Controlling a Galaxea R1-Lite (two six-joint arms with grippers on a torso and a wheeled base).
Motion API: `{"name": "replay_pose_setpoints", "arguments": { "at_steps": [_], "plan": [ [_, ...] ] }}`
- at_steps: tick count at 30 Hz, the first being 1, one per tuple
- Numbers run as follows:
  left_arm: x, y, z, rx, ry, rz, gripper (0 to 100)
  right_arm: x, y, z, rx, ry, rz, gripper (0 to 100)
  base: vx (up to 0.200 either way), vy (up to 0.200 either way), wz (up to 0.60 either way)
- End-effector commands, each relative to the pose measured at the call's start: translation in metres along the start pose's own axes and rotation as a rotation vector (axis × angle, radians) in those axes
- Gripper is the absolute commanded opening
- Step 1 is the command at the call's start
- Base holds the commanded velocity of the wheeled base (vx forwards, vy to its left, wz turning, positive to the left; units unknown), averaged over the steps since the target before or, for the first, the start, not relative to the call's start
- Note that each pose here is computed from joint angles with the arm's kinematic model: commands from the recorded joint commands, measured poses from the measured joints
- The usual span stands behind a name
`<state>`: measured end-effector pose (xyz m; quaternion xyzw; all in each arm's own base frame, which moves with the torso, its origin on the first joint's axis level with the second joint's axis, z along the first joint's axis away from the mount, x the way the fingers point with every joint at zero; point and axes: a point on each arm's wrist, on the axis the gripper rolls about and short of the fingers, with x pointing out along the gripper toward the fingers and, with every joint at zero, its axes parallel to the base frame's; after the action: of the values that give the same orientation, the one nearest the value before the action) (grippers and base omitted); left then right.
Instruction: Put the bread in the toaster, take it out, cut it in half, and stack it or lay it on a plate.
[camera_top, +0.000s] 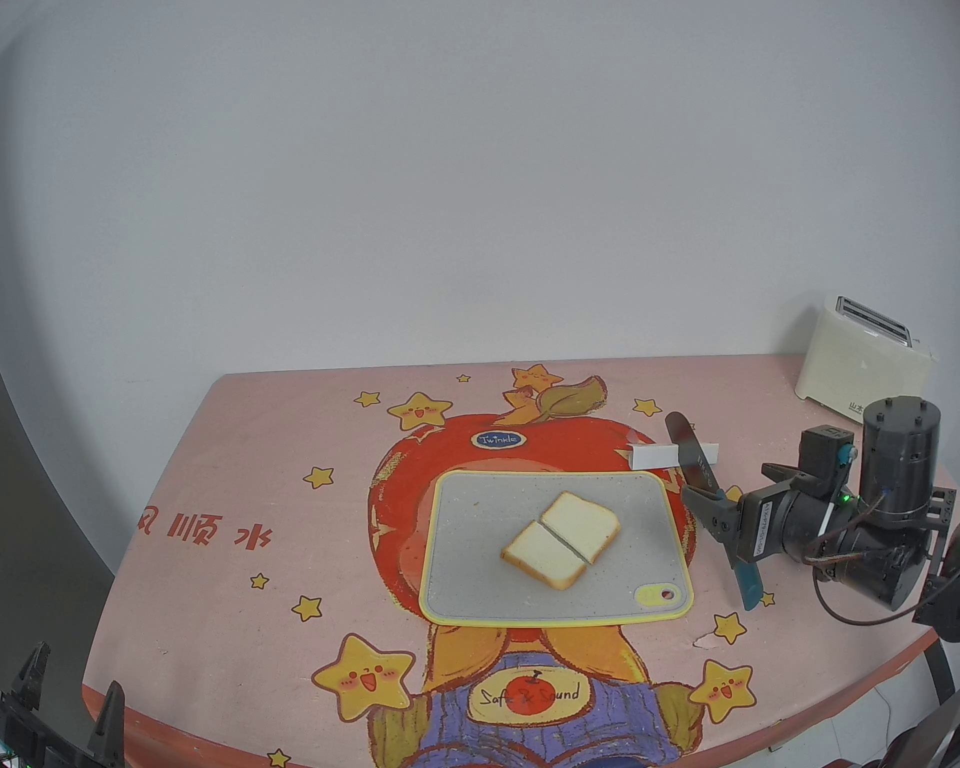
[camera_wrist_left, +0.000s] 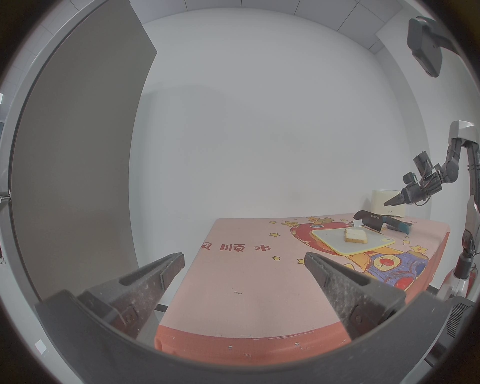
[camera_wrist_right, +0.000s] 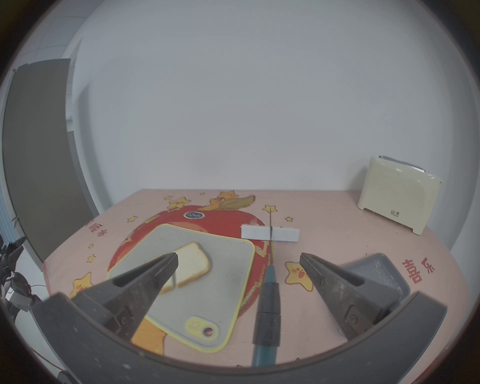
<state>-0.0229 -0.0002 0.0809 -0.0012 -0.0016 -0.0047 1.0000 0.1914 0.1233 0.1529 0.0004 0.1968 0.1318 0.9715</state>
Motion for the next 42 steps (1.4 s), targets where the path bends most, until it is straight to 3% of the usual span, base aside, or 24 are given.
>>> {"name": "replay_pose_setpoints", "arguments": {
  "at_steps": [1, 5, 9, 13, 15, 19, 26, 33, 42],
  "plan": [
    [0.001, 0.000, -0.005, -0.001, 0.008, -0.001, 100, -0.015, 0.002, 0.007, 0.006, -0.052, 0.033, 100, 0.000, 0.000, 0.00],
    [0.001, 0.000, -0.005, 0.001, 0.008, 0.000, 100, -0.017, 0.004, 0.008, 0.001, -0.056, 0.049, 100, 0.000, 0.000, 0.00],
    [0.001, 0.000, -0.005, -0.001, 0.006, 0.000, 100, -0.022, 0.014, 0.009, -0.008, -0.062, 0.128, 100, 0.000, 0.000, 0.00],
    [0.001, 0.000, -0.005, -0.001, 0.008, 0.000, 100, -0.026, 0.026, 0.026, -0.010, -0.112, 0.181, 100, 0.000, 0.000, 0.00],
    [0.001, 0.000, -0.005, 0.001, 0.006, -0.001, 100, -0.022, 0.028, 0.028, -0.015, -0.099, 0.179, 100, 0.000, 0.000, 0.00],
    [0.001, 0.000, -0.005, -0.001, 0.006, 0.000, 100, 0.004, 0.039, 0.044, -0.043, 0.002, 0.176, 100, 0.000, 0.000, 0.00],
    [0.001, 0.000, -0.005, -0.001, 0.008, 0.000, 100, 0.042, 0.044, 0.068, -0.040, 0.126, 0.191, 100, 0.000, 0.000, 0.00],
    [0.001, 0.000, -0.005, -0.001, 0.008, 0.000, 100, 0.083, 0.046, 0.052, -0.051, 0.221, 0.150, 100, 0.000, 0.000, 0.00],
    [0.001, 0.000, -0.005, -0.001, 0.006, 0.000, 100, 0.105, 0.046, 0.031, -0.066, 0.296, 0.123, 100, 0.000, 0.000, 0.00]
  ]
}}
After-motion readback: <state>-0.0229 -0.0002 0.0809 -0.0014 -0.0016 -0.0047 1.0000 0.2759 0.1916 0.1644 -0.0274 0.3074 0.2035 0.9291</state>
